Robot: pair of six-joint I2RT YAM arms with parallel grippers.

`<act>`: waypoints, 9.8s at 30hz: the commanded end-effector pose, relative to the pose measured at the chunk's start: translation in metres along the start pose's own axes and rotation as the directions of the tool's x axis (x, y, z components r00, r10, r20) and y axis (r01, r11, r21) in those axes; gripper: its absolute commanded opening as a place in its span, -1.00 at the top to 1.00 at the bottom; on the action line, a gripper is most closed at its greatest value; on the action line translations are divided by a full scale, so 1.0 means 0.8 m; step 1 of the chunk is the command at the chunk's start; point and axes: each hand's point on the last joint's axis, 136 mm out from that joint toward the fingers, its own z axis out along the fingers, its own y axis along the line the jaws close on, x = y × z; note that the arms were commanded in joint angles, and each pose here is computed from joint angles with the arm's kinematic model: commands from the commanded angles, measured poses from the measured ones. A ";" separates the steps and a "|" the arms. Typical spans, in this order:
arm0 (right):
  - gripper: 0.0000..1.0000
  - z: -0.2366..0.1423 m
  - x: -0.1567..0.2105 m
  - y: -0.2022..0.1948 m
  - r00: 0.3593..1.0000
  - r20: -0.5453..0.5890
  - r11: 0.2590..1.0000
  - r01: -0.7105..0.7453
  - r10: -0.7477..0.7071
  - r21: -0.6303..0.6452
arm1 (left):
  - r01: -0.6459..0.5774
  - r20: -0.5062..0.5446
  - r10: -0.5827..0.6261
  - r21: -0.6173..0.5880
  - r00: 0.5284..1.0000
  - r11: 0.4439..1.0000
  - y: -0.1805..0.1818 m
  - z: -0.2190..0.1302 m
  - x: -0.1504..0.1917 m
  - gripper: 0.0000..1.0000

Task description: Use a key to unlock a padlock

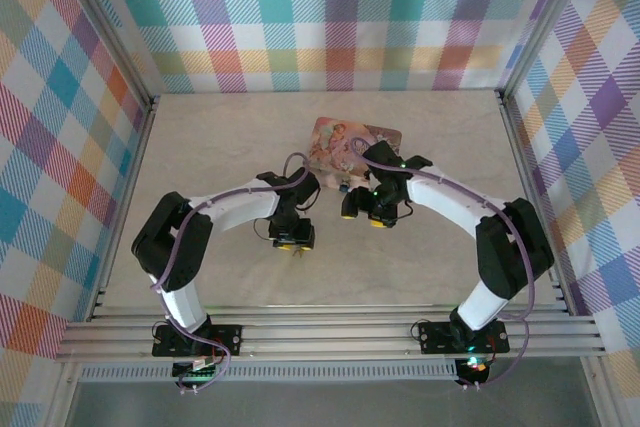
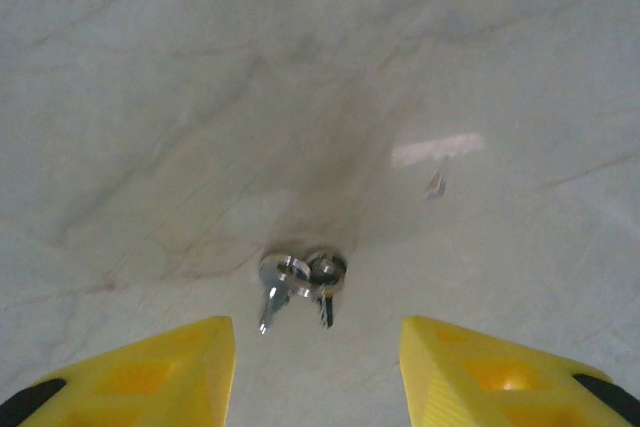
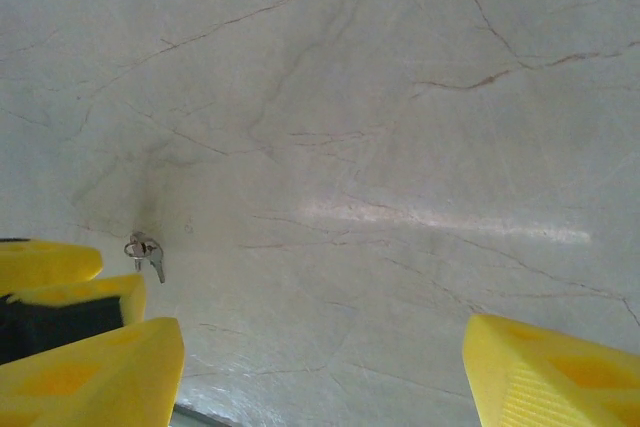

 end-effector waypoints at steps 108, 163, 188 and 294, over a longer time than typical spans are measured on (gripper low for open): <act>1.00 -0.201 0.045 0.166 0.470 0.325 0.314 0.846 -0.821 -0.430 | -0.782 0.755 0.309 0.407 0.579 0.472 -0.130 -0.341 -0.031 0.19; 0.25 -0.222 -0.067 0.174 0.965 0.253 0.826 0.195 -0.066 -0.528 | -0.594 0.946 0.183 0.013 0.269 0.804 -0.111 -0.343 -0.095 1.00; 0.11 -0.195 -0.083 0.179 0.973 0.035 0.825 -0.174 0.229 -0.538 | -0.610 0.943 0.270 -0.100 0.193 0.786 -0.151 -0.344 -0.099 1.00; 1.00 -0.348 -0.090 0.252 0.627 0.749 0.405 0.755 -0.216 -0.515 | -0.658 0.699 -0.238 0.715 0.674 0.235 -0.190 -0.470 -0.089 1.00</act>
